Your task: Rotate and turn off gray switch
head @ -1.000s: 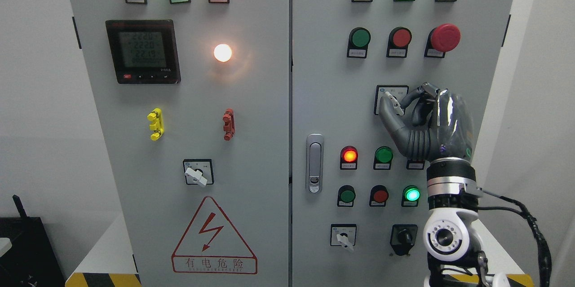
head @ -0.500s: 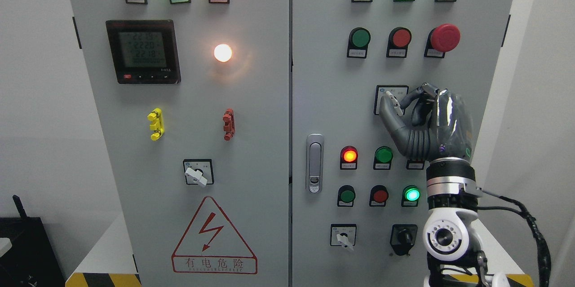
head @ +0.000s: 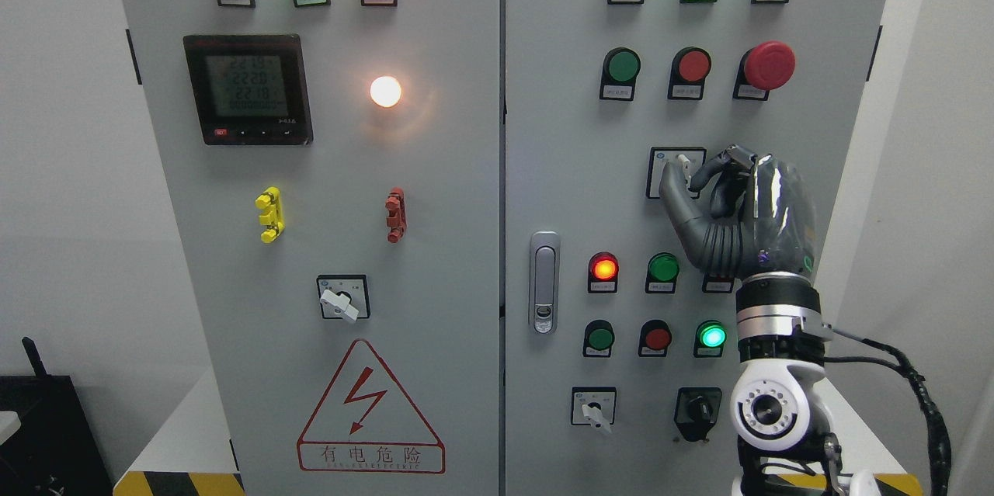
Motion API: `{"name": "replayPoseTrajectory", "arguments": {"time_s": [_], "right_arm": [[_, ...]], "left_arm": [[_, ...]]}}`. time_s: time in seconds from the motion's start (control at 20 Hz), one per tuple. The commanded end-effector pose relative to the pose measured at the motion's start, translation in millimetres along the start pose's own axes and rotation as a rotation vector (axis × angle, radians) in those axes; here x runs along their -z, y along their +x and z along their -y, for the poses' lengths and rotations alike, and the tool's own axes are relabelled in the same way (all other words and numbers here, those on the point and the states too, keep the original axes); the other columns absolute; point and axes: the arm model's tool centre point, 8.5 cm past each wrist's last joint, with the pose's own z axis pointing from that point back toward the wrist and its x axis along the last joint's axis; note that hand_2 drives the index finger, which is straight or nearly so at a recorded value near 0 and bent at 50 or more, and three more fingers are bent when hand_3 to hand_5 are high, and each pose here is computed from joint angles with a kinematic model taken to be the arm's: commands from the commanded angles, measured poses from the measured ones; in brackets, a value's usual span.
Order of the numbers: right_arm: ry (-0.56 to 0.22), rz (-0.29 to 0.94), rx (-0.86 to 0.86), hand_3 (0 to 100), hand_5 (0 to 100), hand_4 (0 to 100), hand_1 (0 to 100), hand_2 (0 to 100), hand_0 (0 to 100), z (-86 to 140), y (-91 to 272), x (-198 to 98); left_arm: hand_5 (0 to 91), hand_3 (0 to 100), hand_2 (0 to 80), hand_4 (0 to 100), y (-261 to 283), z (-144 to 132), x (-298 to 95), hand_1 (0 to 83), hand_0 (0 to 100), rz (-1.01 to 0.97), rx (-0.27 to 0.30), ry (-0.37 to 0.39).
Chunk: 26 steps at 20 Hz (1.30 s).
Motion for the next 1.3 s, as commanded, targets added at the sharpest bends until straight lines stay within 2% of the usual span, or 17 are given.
{"name": "replayPoseTrajectory", "arguments": {"time_s": [0.0,0.35,0.65,1.25], "right_arm": [[-0.020,-0.022,0.000,100,100,99,48,69,48,7.3,-7.7,1.7],[-0.020,-0.024,0.002,100,100,99,45,70,50,7.7,-8.1,1.8],[-0.019,-0.022,0.002,100,100,99,47,70,33,7.6,-8.1,1.3],[-0.030,-0.011,-0.008,100,100,99,48,70,28,11.7,-8.3,0.9]], "left_arm": [[0.0,0,0.0,0,14.7,-0.2,1.1,38.9,12,0.033,-0.029,0.001],[0.0,0,0.0,0,14.7,0.8,1.0,38.9,12,0.033,-0.028,0.000],[0.0,0,0.0,0,14.7,-0.2,1.1,38.9,12,0.033,-0.030,0.001],[0.0,0,0.0,0,14.7,-0.2,1.1,38.9,12,0.033,-0.027,0.001]]}}
